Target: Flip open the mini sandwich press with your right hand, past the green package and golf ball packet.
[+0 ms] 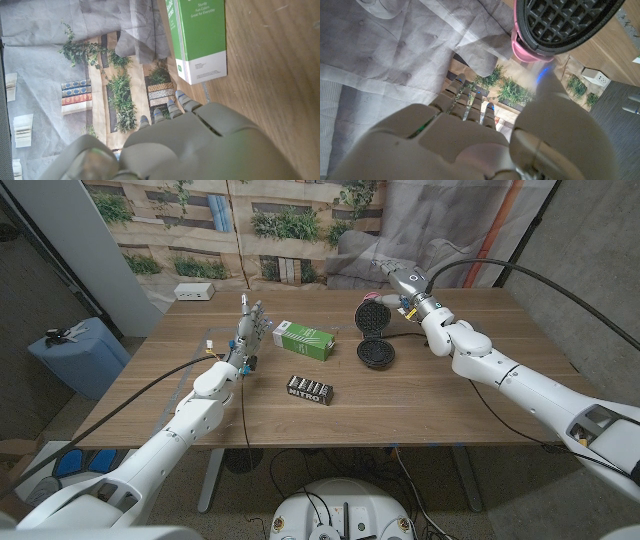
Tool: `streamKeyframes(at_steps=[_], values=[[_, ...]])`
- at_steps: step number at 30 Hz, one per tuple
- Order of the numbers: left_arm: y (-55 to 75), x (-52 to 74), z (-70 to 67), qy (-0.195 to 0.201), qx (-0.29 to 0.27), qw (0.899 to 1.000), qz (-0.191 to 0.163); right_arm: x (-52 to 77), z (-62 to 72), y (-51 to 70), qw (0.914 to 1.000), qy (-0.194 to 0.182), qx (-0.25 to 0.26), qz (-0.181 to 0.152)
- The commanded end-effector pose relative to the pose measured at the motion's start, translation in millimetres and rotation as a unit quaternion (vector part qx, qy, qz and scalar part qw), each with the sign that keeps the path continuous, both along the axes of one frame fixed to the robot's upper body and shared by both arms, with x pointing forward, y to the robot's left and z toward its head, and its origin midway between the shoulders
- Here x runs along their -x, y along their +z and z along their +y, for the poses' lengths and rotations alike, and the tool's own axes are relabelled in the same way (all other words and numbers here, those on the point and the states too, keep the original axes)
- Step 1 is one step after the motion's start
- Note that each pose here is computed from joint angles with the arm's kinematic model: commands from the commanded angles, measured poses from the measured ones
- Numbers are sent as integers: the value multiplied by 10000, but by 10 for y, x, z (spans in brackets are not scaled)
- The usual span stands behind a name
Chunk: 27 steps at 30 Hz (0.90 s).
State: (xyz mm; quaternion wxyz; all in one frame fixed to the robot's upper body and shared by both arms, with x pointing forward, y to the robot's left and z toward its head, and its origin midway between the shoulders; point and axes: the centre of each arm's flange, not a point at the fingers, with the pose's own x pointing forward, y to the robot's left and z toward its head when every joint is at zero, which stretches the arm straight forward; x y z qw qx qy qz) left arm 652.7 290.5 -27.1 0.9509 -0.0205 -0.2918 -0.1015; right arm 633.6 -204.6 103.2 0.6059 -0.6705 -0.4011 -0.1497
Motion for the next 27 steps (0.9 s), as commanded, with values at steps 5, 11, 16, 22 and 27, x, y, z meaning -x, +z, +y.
streamKeyframes(at_steps=[5, 11, 16, 22, 27], values=[[1, 0, 0, -1, -1, 10000, -1, 185, -223, -124, 9964, 450, -698, 163], [-1, 1, -1, -1, -1, 10000, 0, 218, -371, -224, 9869, 708, -1398, 371], [-2, 1, -2, -1, -1, 10000, 0, 227, -490, -283, 9773, 923, -1832, 523], [-2, 1, -2, -1, 0, 10000, 0, 214, -612, -397, 9619, 1207, -2316, 805], [-2, 1, -2, -1, 0, 10000, 0, 192, -677, -498, 9540, 1311, -2486, 1041]])
